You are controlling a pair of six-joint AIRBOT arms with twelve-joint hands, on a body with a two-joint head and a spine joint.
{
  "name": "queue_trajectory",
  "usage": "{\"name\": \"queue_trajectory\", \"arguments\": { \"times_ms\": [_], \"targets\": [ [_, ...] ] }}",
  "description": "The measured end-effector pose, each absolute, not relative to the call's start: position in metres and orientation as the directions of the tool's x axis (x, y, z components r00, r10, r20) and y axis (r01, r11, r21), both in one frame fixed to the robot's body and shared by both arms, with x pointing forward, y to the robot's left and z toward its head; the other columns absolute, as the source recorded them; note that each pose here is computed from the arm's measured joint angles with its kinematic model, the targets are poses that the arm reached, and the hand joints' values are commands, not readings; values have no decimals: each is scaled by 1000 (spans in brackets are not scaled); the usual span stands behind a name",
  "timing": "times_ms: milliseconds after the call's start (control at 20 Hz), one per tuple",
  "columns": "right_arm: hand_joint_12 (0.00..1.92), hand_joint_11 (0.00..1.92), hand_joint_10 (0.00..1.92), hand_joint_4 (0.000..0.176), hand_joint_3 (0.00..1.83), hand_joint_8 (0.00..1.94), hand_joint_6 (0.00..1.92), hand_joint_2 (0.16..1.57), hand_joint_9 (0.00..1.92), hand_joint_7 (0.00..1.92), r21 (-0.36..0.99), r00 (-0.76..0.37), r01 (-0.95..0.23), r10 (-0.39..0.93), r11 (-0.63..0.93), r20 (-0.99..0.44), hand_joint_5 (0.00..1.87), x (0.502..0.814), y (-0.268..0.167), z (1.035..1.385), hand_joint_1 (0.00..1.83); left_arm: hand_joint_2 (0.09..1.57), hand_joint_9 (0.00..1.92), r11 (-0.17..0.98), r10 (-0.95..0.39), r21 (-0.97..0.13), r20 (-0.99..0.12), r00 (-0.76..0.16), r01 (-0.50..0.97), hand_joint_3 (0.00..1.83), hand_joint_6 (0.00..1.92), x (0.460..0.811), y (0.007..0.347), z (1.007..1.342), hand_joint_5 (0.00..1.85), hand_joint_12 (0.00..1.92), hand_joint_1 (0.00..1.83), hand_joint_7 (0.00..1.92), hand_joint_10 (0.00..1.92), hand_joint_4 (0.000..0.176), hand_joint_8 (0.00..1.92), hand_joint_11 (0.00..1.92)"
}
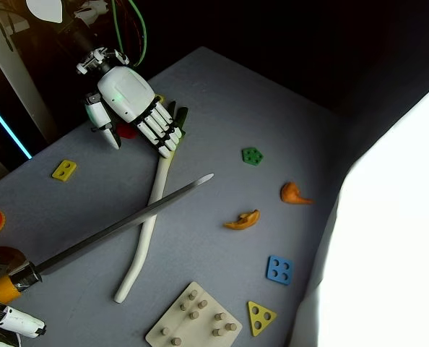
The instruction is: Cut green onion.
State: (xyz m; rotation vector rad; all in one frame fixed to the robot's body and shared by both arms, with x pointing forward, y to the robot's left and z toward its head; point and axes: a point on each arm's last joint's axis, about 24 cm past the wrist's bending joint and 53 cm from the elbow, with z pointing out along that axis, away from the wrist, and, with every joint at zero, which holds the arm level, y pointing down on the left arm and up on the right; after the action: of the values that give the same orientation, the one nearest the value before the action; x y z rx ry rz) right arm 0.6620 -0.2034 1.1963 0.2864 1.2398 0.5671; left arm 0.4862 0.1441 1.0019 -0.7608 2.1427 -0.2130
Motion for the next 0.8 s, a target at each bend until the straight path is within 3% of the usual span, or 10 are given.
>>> {"name": "queue_trajectory", "arguments": {
  "times_ms": [100, 250, 400, 800],
  "targets": [
    [1921, 1684, 1921, 176, 858, 1941, 1921, 744, 1633, 1564, 500, 209, -254, 551, 828, -808, 1346, 662, -202, 1196, 1564, 1390, 19, 802, -588, -397, -658, -470, -446, 0, 6, 486, 144, 1002, 31, 150, 191, 36, 6, 0, 6, 0],
    [1921, 1677, 1921, 176, 855, 1941, 1921, 752, 1625, 1564, 510, 217, -271, 568, 816, -794, 1342, 663, -199, 1204, 1574, 1400, 0, 802, -587, -397, -659, -470, -446, 3, 2, 486, 144, 1002, 31, 31, 157, 25, 0, 0, 0, 0],
    [1921, 1676, 1921, 176, 849, 1941, 1921, 749, 1622, 1561, 513, 263, -311, 591, 800, -763, 1360, 661, -196, 1224, 1578, 1393, 2, 802, -588, -397, -658, -470, -446, 0, 5, 486, 144, 1002, 44, 34, 193, 36, 1, 0, 2, 2],
    [1921, 1705, 1921, 176, 841, 1941, 1921, 764, 1644, 1577, 463, 370, -404, 603, 789, -706, 1381, 668, -207, 1268, 1529, 1423, 0, 800, -590, -399, -656, -470, -448, 8, 0, 486, 143, 1002, 0, 0, 30, 0, 0, 0, 0, 0]
  ]
}}
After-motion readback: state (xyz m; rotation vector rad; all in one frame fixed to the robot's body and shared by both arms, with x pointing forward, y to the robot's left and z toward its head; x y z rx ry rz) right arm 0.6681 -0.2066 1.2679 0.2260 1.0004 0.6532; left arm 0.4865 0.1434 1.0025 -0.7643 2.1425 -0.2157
